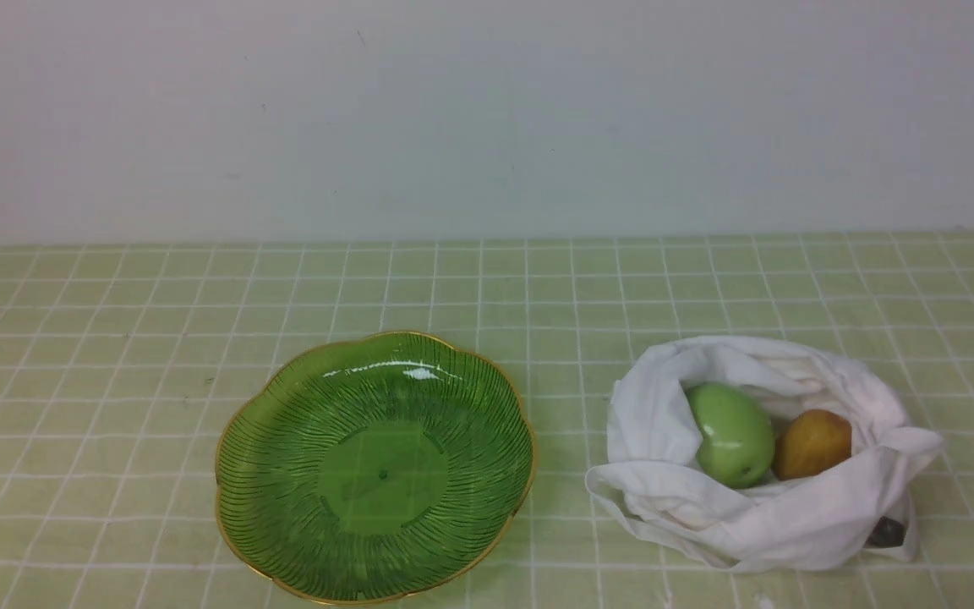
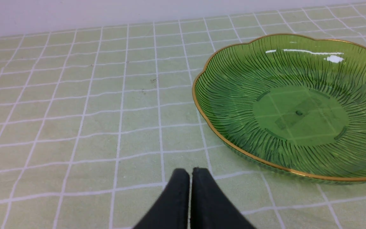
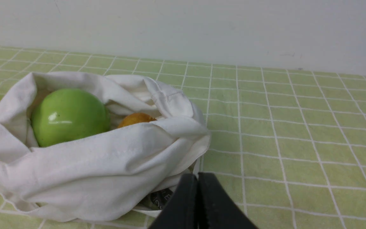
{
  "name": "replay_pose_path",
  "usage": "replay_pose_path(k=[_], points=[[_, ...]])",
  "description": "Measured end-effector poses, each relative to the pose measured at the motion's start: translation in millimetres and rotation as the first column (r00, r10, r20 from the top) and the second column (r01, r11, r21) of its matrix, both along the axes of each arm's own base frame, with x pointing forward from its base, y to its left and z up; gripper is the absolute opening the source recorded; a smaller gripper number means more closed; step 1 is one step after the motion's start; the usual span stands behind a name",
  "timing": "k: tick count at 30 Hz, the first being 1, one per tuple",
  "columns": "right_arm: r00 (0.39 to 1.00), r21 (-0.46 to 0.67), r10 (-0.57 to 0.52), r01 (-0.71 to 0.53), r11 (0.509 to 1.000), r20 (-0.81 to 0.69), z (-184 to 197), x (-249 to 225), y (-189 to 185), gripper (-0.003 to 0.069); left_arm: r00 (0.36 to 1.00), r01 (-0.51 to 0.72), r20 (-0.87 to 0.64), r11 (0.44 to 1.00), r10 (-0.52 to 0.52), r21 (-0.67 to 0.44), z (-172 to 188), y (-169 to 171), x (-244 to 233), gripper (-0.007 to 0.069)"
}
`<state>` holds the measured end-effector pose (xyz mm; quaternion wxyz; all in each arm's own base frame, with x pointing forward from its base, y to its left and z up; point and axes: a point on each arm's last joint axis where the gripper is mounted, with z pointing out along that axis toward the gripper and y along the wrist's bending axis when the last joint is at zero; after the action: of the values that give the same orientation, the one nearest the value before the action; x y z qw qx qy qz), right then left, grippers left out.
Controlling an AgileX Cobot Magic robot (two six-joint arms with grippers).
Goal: Take the fruit out of the bag on the green coffee tablecloth and place them on the plate.
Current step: 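Reach into the cloth bag and grasp a fruit inside it with the right gripper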
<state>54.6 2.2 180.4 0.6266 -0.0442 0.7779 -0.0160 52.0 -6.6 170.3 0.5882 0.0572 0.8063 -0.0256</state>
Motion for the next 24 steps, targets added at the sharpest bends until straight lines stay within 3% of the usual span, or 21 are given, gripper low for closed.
replay_pose_path(k=[24], points=[[1.000,-0.040,0.000,0.001,0.999,0.016,1.1,0.3,-0.8,-0.0010,1.000,0.000,0.000,1.000,0.000,0.000,0.0,0.0,0.0,-0.0008]])
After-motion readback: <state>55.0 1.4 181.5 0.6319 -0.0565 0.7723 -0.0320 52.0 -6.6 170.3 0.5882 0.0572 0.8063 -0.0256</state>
